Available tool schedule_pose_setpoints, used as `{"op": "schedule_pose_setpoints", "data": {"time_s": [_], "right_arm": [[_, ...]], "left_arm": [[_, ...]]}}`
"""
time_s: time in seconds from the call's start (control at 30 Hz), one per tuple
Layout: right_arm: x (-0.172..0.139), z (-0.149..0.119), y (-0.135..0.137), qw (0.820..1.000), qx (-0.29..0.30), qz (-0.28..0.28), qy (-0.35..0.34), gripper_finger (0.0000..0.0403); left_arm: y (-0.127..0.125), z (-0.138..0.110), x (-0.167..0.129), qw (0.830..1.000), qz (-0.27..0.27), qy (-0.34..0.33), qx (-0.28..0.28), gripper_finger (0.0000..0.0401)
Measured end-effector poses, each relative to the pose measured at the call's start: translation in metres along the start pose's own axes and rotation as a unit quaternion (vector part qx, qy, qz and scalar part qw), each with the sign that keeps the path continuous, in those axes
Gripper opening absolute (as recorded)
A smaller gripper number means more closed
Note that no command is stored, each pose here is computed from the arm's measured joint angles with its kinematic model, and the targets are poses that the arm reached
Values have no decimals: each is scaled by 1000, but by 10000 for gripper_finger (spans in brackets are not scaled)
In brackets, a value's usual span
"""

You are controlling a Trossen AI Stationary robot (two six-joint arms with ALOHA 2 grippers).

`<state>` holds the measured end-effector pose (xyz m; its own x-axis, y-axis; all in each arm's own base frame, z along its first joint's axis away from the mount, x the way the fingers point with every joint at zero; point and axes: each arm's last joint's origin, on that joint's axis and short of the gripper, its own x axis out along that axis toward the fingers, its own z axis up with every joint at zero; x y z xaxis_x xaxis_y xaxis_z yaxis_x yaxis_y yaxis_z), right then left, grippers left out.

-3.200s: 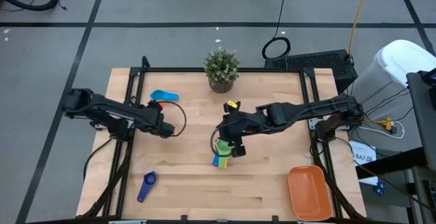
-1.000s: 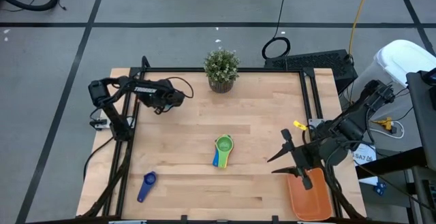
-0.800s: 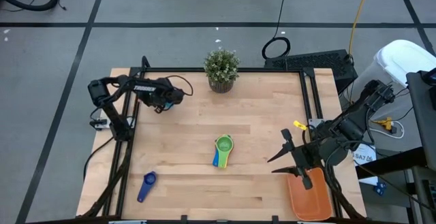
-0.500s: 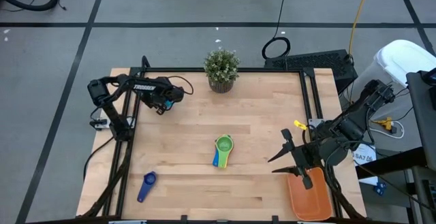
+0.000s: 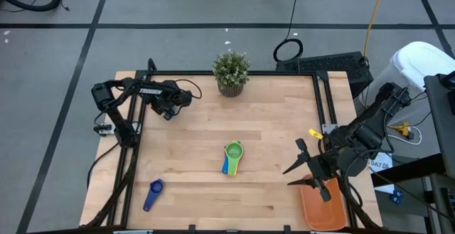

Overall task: Nest measuring cups in basket
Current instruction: Stack the orange measuring cup on top of the light blue measuring cup, then move the nested light blue and orange measuring cups to the left of the other nested measuring cups

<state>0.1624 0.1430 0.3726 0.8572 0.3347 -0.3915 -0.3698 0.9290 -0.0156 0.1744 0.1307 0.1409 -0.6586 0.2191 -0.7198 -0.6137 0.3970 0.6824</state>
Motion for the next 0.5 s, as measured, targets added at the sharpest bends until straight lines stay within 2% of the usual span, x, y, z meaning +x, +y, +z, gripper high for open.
{"op": "schedule_pose_setpoints", "data": {"time_s": [0.2,0.5], "right_arm": [[0,0,0,1000,1,0,-2,143],[0,1,0,1000,1,0,-4,144]], "left_arm": [[-1,0,0,1000,-8,6,0,183],[0,0,0,1000,3,-3,22,180]]}}
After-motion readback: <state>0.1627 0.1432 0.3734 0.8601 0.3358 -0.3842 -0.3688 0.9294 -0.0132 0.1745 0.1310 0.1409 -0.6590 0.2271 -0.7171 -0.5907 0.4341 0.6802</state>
